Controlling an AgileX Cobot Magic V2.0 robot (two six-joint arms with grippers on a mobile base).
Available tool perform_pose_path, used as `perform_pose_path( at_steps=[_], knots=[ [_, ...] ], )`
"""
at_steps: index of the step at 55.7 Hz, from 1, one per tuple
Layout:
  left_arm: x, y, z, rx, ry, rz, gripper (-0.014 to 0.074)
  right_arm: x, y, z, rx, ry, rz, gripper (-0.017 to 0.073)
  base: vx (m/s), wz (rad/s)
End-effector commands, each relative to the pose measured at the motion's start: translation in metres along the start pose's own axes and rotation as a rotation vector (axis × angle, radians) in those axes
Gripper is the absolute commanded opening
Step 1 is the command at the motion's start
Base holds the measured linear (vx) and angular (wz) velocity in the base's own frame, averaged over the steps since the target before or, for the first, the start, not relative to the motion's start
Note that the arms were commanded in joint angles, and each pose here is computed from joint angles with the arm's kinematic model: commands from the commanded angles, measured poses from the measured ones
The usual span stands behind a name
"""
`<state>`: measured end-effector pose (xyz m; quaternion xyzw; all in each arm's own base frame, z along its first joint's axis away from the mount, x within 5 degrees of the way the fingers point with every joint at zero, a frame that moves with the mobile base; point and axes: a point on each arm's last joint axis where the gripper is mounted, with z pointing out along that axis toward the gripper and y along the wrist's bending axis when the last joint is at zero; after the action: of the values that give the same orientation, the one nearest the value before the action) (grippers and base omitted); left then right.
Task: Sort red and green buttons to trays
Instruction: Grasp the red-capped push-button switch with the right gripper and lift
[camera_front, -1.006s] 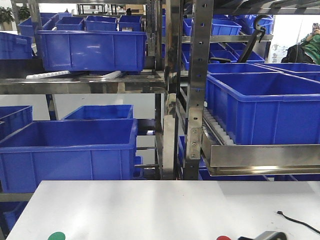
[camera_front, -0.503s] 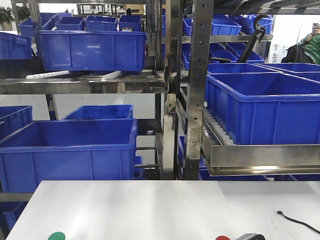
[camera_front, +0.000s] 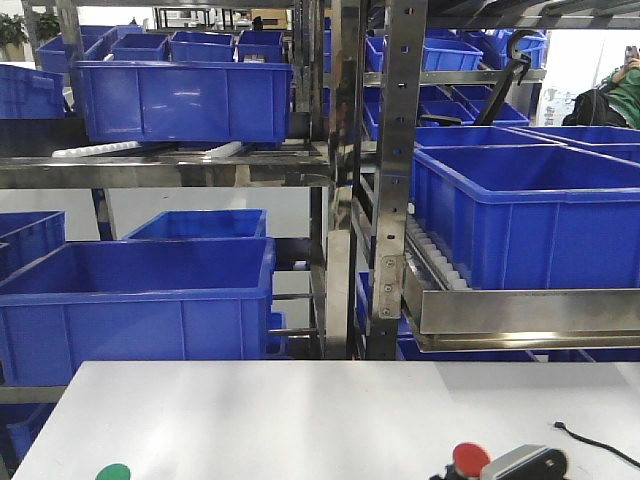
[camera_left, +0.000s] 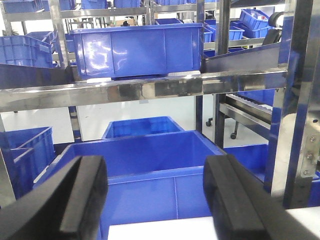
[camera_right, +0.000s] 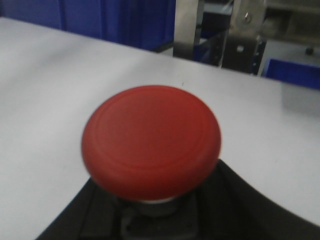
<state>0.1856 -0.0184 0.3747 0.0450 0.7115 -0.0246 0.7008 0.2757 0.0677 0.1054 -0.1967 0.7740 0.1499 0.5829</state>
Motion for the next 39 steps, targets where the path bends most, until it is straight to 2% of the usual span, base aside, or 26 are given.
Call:
perform_pose_path(
  at_steps=[1,22,32,39],
  knots=[
    [-0.018,0.001,-0.003,-0.009,-0.098,-0.011,0.0546,-0.049,0.004,-0.024,0.020,-0.270,-0.055,-0.0009,0.00,0.00],
    [-0.012,0.001,-0.002,-0.003,-0.037,-0.011,0.0546,-0.123,0.016,-0.111,0.180,-0.251,-0.210,-0.0009,0.00,0.00],
    [-0.011,0.001,-0.003,-0.002,-0.027,-0.007,0.0546,-0.138,0.023,-0.153,0.263,-0.240,-0.244,-0.0009,0.00,0.00],
    [-0.009,0.000,-0.003,0.000,-0.003,0.039,0.0544,-0.144,0.028,-0.176,0.299,-0.270,-0.243,-0.0009,0.00,0.00]
  ],
)
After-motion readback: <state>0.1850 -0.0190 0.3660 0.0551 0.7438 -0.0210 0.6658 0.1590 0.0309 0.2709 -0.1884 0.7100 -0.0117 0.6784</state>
